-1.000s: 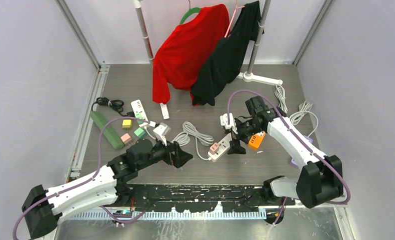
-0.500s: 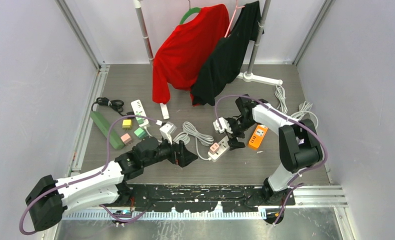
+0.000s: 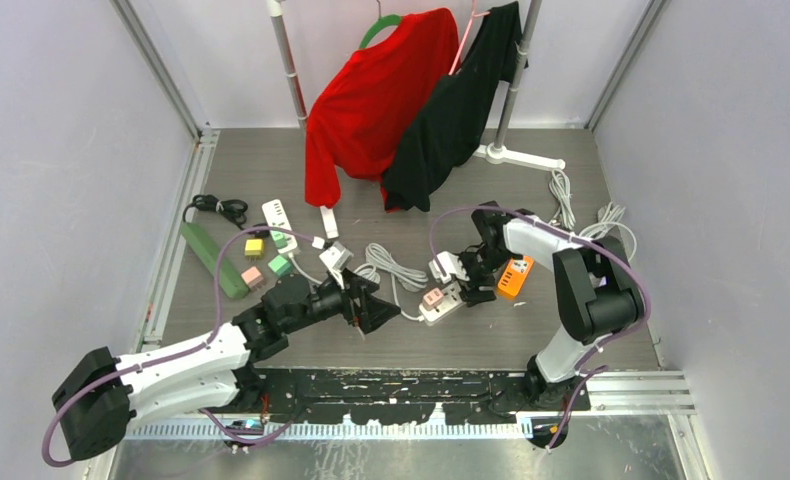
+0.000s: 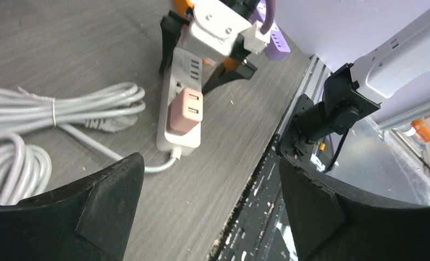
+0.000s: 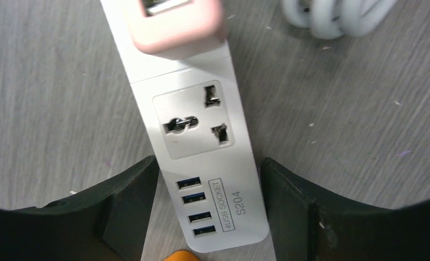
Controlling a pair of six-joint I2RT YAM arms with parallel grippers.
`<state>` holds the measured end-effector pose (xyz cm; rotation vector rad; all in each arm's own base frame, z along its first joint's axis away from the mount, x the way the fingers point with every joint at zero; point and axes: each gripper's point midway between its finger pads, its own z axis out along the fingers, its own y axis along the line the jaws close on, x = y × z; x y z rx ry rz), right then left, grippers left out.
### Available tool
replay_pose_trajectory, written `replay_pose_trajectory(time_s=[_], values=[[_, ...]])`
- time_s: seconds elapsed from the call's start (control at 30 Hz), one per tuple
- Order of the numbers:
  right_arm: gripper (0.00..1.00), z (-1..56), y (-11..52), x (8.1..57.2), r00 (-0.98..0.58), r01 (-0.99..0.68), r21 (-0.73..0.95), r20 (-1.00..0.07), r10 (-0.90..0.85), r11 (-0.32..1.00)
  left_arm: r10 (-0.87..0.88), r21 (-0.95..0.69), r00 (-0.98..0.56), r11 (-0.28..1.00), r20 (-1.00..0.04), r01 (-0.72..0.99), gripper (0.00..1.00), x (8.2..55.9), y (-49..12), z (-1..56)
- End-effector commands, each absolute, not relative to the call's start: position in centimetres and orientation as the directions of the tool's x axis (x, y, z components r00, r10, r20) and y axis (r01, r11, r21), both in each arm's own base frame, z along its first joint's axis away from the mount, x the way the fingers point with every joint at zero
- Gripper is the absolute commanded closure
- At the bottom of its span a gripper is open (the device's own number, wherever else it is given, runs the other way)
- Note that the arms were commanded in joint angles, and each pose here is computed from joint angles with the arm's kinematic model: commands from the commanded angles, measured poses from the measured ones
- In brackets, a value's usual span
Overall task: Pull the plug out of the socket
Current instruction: Move the socket to the center of the board, then remove the plug from the socket.
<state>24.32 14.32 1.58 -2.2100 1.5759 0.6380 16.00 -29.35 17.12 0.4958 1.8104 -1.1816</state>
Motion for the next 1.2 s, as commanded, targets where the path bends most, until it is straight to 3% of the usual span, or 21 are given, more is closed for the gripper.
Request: replay_pose_trajectory(time_s=[0.0, 0.27, 0.5, 0.73, 1.0, 1.17], values=[[0.27, 3.3, 14.1, 22.1, 0.308, -0.937, -0.042, -0.565, -0.766, -0.346, -0.208, -0.370, -0.312, 0.377, -0.927, 0.849, 0.07, 16.3, -30.3, 21.4], [0.30, 3.6, 14.1, 19.9, 0.236, -0.949, 0.028, -0.594, -0.769, -0.314, -0.129, -0.182, -0.144, 0.361, -0.981, 0.915, 0.06, 16.1, -32.5, 21.4], [0.18, 6.3, 15.4, 19.6, 0.221, -0.955, 0.005, -0.657, -0.721, -0.297, 0.019, 0.026, 0.021, 0.279, -1.000, 0.960, 0.05, 13.9, -35.8, 19.2], [0.08, 10.0, 17.9, 19.2, 0.250, -0.955, -0.090, -0.763, -0.597, -0.284, 0.116, 0.032, -0.003, 0.293, -0.993, 0.956, 0.07, 13.9, -35.1, 14.9], [0.08, 11.2, 21.7, 20.2, 0.207, -0.971, -0.106, -0.818, -0.536, -0.212, 0.228, 0.135, 0.067, 0.295, -0.971, 0.946, 0.07, 14.6, -35.4, 11.1], [0.15, 9.7, 21.9, 20.0, 0.230, -0.965, -0.114, -0.799, -0.556, -0.234, 0.213, 0.165, 0.100, 0.311, -0.972, 0.936, 0.04, 15.5, -36.3, 10.0]])
